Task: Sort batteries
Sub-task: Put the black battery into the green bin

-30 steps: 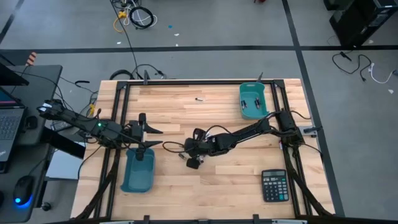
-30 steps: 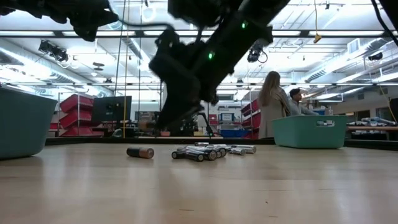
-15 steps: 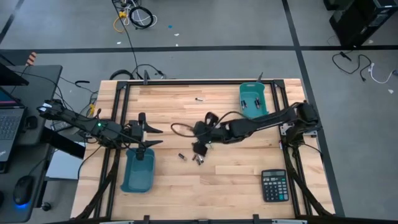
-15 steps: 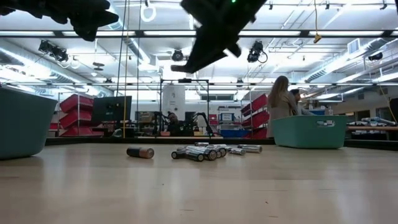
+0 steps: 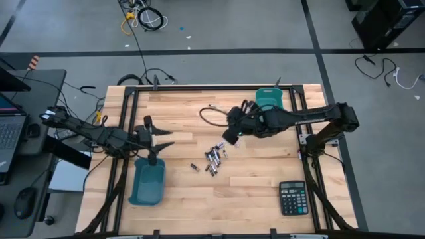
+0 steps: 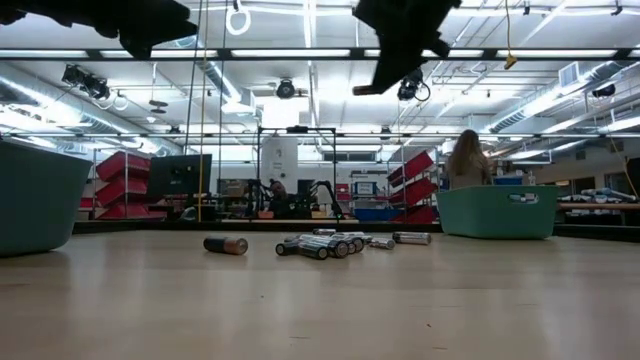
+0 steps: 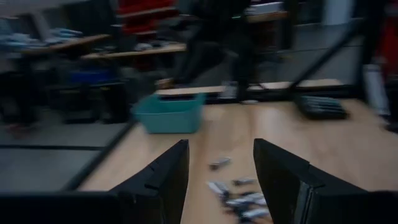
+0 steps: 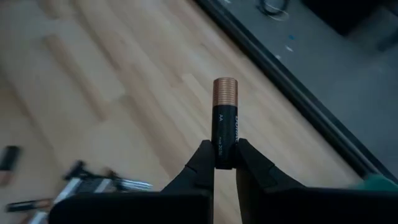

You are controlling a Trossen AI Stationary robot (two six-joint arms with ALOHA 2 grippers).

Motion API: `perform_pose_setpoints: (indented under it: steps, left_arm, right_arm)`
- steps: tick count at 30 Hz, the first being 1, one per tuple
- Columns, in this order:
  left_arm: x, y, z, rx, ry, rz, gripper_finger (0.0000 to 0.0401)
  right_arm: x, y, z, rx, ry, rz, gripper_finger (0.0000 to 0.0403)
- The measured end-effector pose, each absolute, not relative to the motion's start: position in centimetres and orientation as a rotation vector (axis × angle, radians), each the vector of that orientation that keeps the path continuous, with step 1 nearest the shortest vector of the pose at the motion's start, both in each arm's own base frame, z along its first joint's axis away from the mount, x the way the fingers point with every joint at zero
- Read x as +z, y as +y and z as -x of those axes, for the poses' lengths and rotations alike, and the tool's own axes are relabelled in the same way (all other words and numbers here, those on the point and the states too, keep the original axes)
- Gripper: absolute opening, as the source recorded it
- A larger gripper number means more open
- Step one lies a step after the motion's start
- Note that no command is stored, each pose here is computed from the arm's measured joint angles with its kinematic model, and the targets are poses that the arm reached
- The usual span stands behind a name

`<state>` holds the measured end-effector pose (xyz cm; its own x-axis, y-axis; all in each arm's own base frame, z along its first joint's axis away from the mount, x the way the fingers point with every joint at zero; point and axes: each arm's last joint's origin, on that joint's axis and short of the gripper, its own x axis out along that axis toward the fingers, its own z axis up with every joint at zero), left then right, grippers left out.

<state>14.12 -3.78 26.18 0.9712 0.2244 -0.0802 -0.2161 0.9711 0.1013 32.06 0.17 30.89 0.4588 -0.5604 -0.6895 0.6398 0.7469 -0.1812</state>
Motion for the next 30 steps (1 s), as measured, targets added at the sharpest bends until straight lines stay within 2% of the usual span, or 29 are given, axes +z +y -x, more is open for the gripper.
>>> perform_pose_setpoints:
  steps: [6, 11, 21, 30]
  left_arm:
    - [26.6, -2.9, -14.0, 0.443, 0.077, -0.164, 0.0182]
    - [26.8, -2.4, -14.1, 0.506, 0.092, -0.273, 0.0182]
    - [27.6, -1.5, -14.2, 0.578, 0.078, -0.396, 0.0182]
    - [28.3, -0.9, -14.2, 0.632, 0.017, -0.357, 0.0182]
  right_arm:
    - [32.5, -1.8, -28.6, -0.909, 0.829, -0.136, 0.0027]
    - [32.7, -3.6, -25.5, -0.982, 0.791, -0.172, 0.0027]
    - [29.6, -6.7, -19.1, -1.14, 0.659, -0.403, 0.0027]
    - [25.3, -9.1, -17.8, -1.287, 0.693, -0.572, 0.0027]
